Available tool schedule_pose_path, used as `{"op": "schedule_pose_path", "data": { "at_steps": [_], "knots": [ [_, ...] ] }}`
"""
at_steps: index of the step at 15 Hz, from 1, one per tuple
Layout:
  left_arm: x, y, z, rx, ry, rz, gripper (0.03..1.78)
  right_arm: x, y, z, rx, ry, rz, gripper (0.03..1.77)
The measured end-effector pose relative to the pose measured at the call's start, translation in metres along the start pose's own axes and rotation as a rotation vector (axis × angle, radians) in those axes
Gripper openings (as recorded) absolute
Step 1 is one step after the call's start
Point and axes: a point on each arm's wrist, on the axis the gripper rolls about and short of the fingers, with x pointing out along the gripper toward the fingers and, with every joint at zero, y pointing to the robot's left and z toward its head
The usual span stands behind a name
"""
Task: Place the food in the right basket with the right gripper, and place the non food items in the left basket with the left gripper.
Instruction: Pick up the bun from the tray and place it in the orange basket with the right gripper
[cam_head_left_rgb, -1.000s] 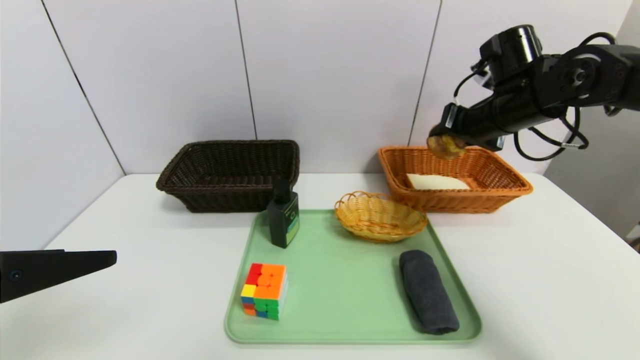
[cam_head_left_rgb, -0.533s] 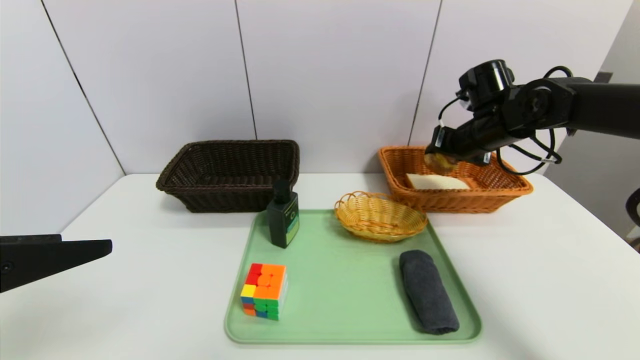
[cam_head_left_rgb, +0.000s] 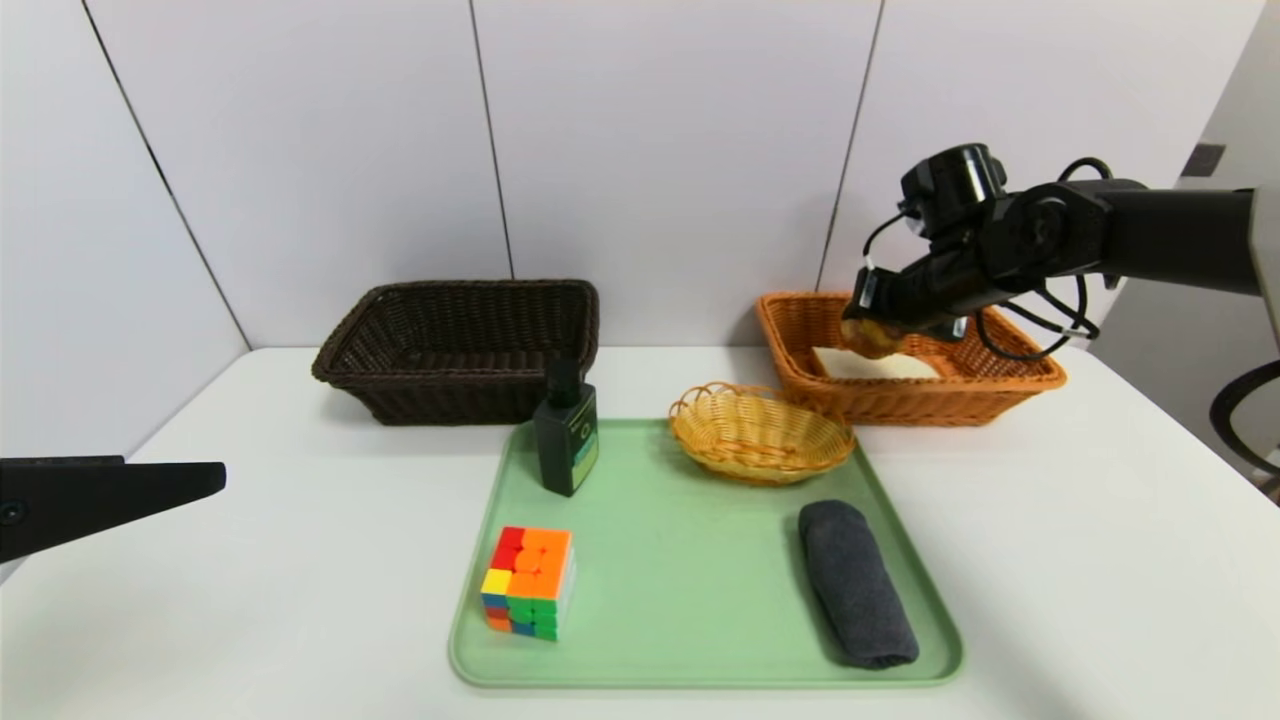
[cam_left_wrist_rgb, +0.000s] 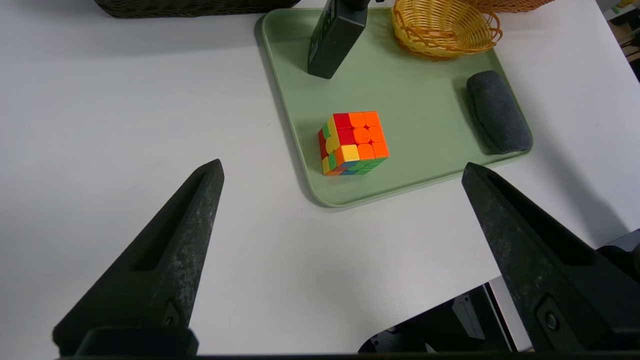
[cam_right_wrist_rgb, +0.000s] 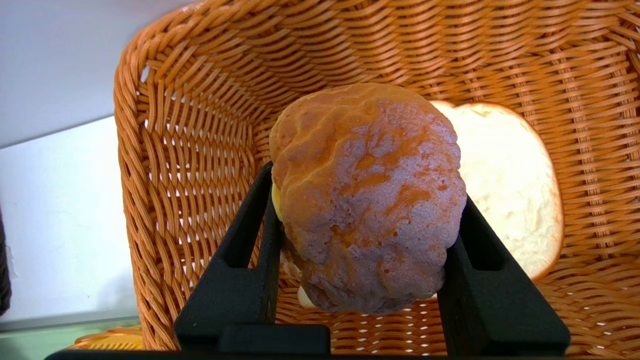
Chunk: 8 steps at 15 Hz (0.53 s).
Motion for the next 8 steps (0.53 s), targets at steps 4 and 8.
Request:
{"op": "schedule_pose_path", "data": {
  "at_steps": [4, 8],
  "knots": [
    [0.0009, 0.0002, -0.0003, -0.002, 0.004, -0.001, 1.69, 0.0014, -0.0005, -0.0005, 0.001, 0.003, -0.002, 0.84],
    [0.0009, 0.0002, -0.0003, -0.003, 0.004, -0.001, 1.69, 0.0031, -0.0012, -0.002, -0.004, 0.013, -0.007, 0.98]
  ]
}}
